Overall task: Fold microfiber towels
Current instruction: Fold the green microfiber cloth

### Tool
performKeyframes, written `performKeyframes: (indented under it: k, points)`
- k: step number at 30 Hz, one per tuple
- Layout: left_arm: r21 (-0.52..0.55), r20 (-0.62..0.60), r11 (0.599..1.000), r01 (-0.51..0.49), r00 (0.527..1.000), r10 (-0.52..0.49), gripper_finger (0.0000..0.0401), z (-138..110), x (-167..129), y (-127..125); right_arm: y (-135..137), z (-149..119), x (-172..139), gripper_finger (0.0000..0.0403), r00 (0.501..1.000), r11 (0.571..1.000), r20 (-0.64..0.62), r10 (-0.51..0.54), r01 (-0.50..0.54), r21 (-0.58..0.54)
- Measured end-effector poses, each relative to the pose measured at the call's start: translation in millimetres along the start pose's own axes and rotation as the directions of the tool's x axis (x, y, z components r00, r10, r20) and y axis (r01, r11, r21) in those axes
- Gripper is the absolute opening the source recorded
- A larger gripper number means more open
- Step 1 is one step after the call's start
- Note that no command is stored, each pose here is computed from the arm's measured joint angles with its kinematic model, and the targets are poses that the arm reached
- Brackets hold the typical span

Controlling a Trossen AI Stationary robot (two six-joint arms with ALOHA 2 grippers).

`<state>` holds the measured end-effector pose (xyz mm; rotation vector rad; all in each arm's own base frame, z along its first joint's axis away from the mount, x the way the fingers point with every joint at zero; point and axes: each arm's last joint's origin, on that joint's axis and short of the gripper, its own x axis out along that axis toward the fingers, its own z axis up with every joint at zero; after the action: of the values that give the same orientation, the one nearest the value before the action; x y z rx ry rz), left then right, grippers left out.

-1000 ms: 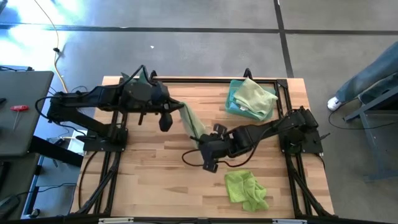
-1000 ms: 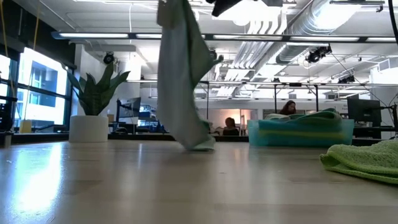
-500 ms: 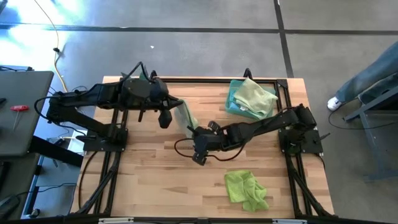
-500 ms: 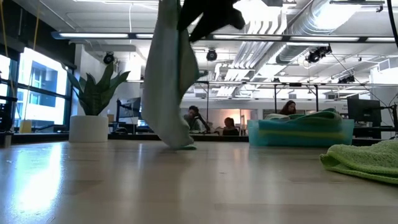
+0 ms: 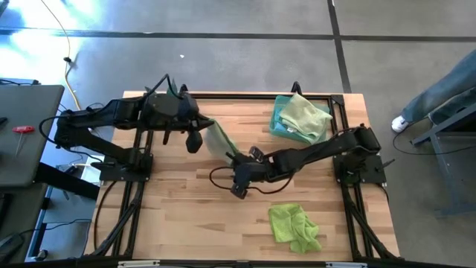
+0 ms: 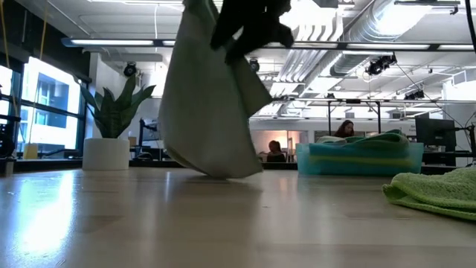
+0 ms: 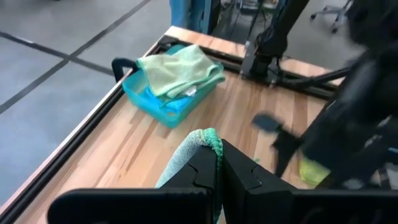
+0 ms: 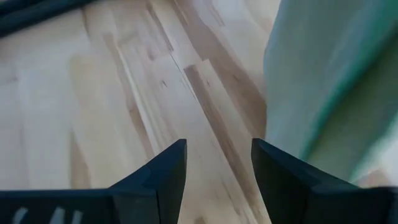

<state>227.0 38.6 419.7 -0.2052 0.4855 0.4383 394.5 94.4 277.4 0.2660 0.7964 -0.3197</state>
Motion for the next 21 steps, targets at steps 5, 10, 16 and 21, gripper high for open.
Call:
performKeyframes:
  k: [5, 10, 16, 21]
  points:
    - [-0.007, -0.023, 1.0, -0.007, 1.0, 0.006, 0.0, -2.2, 0.2, 0.8, 3.8, 10.9, -30.0, 0.0171, 0.993, 0.997, 0.094, -0.064, 0.067, -0.025]
    - [-0.01, -0.021, 1.0, -0.004, 1.0, 0.004, 0.0, -2.2, -0.8, 0.6, -0.8, 6.9, -26.8, 0.0171, 0.982, 0.989, 0.123, -0.146, 0.147, -0.002]
    - [-0.011, -0.016, 1.0, -0.002, 1.0, 0.002, 0.0, -2.0, -2.4, 0.9, -14.8, -15.2, 3.3, 0.0171, 0.98, 0.98, 0.092, -0.177, 0.167, 0.106]
    - [-0.012, -0.014, 1.0, -0.002, 1.0, 0.001, 0.0, -1.8, -3.4, 1.2, -18.9, -29.2, 21.4, 0.0171, 0.979, 0.979, 0.134, -0.151, 0.13, 0.155]
